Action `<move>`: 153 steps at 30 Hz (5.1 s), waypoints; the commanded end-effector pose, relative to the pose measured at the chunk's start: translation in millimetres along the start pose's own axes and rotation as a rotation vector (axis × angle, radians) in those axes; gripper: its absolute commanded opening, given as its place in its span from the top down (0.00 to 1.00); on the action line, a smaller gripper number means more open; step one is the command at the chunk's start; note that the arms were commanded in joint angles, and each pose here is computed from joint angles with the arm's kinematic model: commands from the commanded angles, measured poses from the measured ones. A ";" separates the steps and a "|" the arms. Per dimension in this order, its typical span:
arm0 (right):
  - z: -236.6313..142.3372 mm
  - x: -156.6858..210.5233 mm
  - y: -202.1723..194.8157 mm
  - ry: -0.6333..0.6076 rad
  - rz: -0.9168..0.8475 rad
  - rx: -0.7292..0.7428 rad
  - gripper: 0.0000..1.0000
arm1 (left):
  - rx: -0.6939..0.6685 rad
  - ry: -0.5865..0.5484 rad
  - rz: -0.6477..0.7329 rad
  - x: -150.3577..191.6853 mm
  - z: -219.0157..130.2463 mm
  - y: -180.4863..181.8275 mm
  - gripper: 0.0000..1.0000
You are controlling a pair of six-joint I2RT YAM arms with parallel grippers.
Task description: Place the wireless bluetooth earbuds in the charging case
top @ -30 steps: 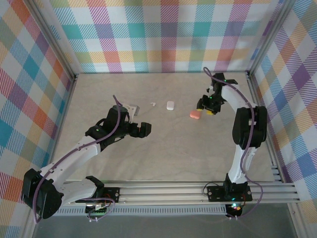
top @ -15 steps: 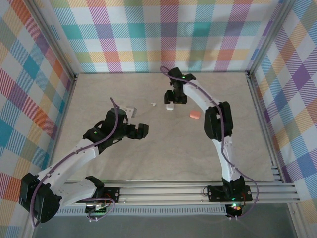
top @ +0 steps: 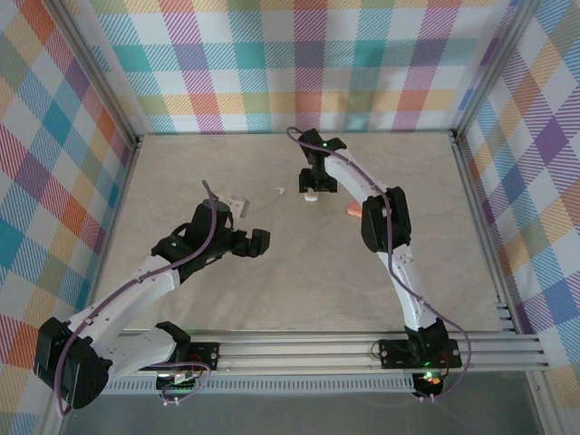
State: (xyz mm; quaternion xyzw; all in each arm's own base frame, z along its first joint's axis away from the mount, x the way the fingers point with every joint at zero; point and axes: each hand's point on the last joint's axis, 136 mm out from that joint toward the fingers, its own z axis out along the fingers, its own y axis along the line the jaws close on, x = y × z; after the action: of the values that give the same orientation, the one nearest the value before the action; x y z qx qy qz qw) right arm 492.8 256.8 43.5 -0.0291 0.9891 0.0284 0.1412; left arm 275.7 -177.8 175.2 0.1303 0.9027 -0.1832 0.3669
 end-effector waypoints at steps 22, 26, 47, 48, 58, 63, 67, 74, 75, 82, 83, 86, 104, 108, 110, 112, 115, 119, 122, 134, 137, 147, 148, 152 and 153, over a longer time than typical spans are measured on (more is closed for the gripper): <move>-23.0 66.0 6.0 0.088 0.084 -0.138 0.69 | 0.022 -0.011 -0.022 12.4 -11.2 1.4 0.00; -40.6 109.6 -8.7 0.118 0.162 -0.154 0.68 | 0.080 -0.038 -0.026 13.3 -15.4 -6.9 0.00; -67.3 200.9 -13.9 0.303 0.222 -0.274 0.30 | 0.141 0.001 -0.112 23.8 -4.4 -15.7 0.00; -64.3 204.2 -15.2 0.310 0.223 -0.270 0.30 | 0.143 0.000 -0.117 23.4 -4.2 -16.0 0.00; -51.2 207.2 10.5 0.290 0.180 -0.324 0.31 | 0.144 0.003 -0.120 27.2 -7.3 -15.4 0.00; -54.3 191.4 37.9 0.241 0.117 -0.381 0.32 | 0.140 -0.002 -0.123 28.7 -10.6 -14.3 0.00; -60.6 177.4 55.8 0.217 0.077 -0.427 0.33 | 0.135 -0.006 -0.126 30.3 -12.8 -12.7 0.00; -105.9 169.8 51.2 0.144 -0.012 -0.450 0.36 | 0.125 -0.011 -0.125 32.2 -15.0 -10.4 0.00; -109.1 169.8 41.7 0.137 -0.019 -0.402 0.36 | 0.124 -0.011 -0.125 32.1 -15.0 -10.3 0.00; -94.6 181.1 -22.4 0.227 0.081 -0.046 0.27 | 0.132 -0.010 -0.124 29.0 -11.0 -12.3 0.00; -89.9 182.4 -20.7 0.227 0.116 -0.059 0.26 | 0.133 -0.006 -0.123 28.9 -10.2 -12.8 0.00; -71.4 182.3 -17.8 0.219 0.187 -0.058 0.26 | 0.139 -0.007 -0.117 26.9 -9.4 -14.4 0.00; -16.4 168.0 -5.7 0.257 0.234 0.039 0.26 | 0.142 0.059 -0.036 37.8 -0.6 -15.1 0.00; -11.8 169.5 -5.1 0.265 0.224 0.045 0.28 | 0.136 0.063 -0.029 40.8 1.3 -13.3 0.00; -9.1 169.4 -4.6 0.268 0.209 0.047 0.30 | 0.132 0.063 -0.027 41.4 2.1 -12.3 0.00; -7.3 168.1 -4.2 0.271 0.192 0.051 0.33 | 0.110 0.049 -0.038 40.3 1.8 -8.3 0.00; -8.0 166.5 -2.9 0.268 0.170 0.043 0.40 | 0.113 -0.004 -0.047 36.9 -2.1 -6.9 0.00; -22.3 158.1 3.4 0.219 0.149 -0.017 0.46 | 0.229 -0.081 0.002 31.2 -10.5 -24.5 0.00; -42.6 152.9 9.7 0.178 0.156 -0.081 0.48 | 0.320 -0.136 0.029 26.7 -16.8 -38.7 0.00; -174.9 136.3 39.0 0.003 0.314 -0.469 0.53 | 0.505 -0.398 0.028 -31.6 -27.5 -102.4 0.12; -204.3 134.2 42.3 -0.038 0.337 -0.551 0.53 | 0.541 -0.444 -0.046 -45.6 -24.8 -111.0 0.16; -251.0 140.3 41.7 -0.095 0.383 -0.684 0.53 | 0.671 -0.630 -0.123 -83.7 -26.9 -140.9 0.25; -253.1 140.7 41.1 -0.098 0.384 -0.689 0.53 | 0.689 -0.637 -0.125 -86.6 -26.1 -145.5 0.26; -263.4 141.9 40.8 -0.109 0.386 -0.714 0.53 | 0.728 -0.639 -0.124 -92.8 -18.4 -159.8 0.31; -264.9 142.1 40.4 -0.112 0.385 -0.716 0.53 | 0.734 -0.639 -0.124 -93.9 -17.1 -161.6 0.31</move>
State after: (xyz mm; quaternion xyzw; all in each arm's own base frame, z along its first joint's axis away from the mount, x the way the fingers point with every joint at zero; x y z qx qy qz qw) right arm 284.2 269.3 241.0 0.1137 0.9086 0.3695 0.1582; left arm 274.3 -316.7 248.1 0.1351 0.6846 -0.5009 0.5120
